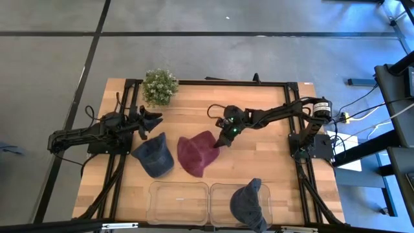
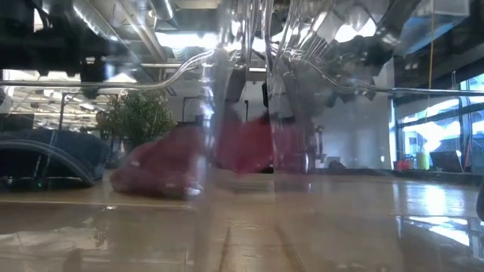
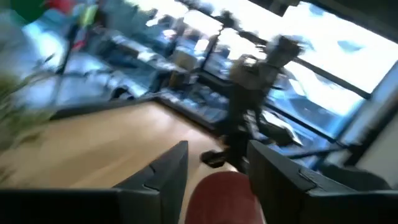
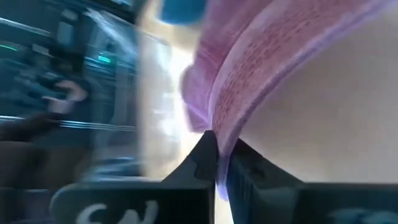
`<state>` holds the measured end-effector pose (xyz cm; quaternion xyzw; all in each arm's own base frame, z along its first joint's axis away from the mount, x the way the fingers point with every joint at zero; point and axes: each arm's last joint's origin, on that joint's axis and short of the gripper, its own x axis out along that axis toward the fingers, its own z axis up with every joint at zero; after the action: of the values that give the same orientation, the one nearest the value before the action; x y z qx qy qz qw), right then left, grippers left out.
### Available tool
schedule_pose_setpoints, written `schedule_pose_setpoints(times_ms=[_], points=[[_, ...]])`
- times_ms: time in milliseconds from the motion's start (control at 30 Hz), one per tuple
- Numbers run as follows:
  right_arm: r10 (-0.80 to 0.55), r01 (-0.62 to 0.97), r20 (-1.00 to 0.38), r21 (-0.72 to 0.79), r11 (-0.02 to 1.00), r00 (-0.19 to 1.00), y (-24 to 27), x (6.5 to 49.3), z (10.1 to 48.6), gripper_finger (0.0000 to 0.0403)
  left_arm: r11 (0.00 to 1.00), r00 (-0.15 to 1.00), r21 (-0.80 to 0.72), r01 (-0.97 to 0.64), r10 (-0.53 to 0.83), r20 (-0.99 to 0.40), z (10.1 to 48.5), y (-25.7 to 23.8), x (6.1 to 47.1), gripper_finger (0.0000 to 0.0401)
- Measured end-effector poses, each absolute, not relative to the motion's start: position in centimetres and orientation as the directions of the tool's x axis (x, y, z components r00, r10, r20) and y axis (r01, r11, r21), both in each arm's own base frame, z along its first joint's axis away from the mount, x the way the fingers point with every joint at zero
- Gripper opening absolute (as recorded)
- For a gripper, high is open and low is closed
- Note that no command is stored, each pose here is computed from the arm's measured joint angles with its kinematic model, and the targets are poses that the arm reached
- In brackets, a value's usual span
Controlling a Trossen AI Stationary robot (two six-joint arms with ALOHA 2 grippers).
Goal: Pick & Place hat
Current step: Put the red cap into the left transparent bin
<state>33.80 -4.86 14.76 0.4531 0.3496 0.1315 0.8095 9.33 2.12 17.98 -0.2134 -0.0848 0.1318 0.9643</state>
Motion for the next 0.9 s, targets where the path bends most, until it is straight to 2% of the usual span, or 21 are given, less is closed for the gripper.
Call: schedule_pose_setpoints(times_ms=[133, 267, 400, 533, 733, 900], points=[[0.602, 0.043, -0.324, 0.901, 0.431, 0.730, -5.7, 33.6, 16.8, 0.0016, 0.965, 0.934, -0.176, -0.197, 0.239, 0.267, 19.7, 1.9, 9.1, 0.0153], [0.672, -0.032, -0.186, 0.954, 0.298, 0.717, -6.8, 33.2, 19.4, 0.0016, 0.948, 0.897, 0.119, -0.295, 0.232, 0.377, 22.5, 1.8, 8.5, 0.0141], [0.673, -0.116, -0.036, 0.977, 0.180, 0.738, -7.8, 32.9, 22.5, 0.0016, 0.859, 0.904, 0.366, -0.358, 0.221, 0.365, 24.7, 1.8, 8.7, 0.0132], [0.626, -0.171, 0.089, 0.983, 0.072, 0.775, -8.8, 32.6, 24.6, 0.0016, 0.768, 0.930, 0.546, -0.336, 0.178, 0.322, 26.8, 1.8, 9.9, 0.0127], [0.561, -0.229, 0.187, 0.973, 0.005, 0.806, -9.7, 32.2, 25.9, 0.0020, 0.542, 0.963, 0.800, -0.259, 0.214, 0.166, 31.1, 1.3, 12.1, 0.0125], [0.559, -0.331, 0.272, 0.944, 0.005, 0.783, -10.4, 31.9, 28.0, 0.0019, 0.393, 0.973, 0.911, -0.125, 0.227, 0.036, 33.4, 0.1, 13.9, 0.0119]])
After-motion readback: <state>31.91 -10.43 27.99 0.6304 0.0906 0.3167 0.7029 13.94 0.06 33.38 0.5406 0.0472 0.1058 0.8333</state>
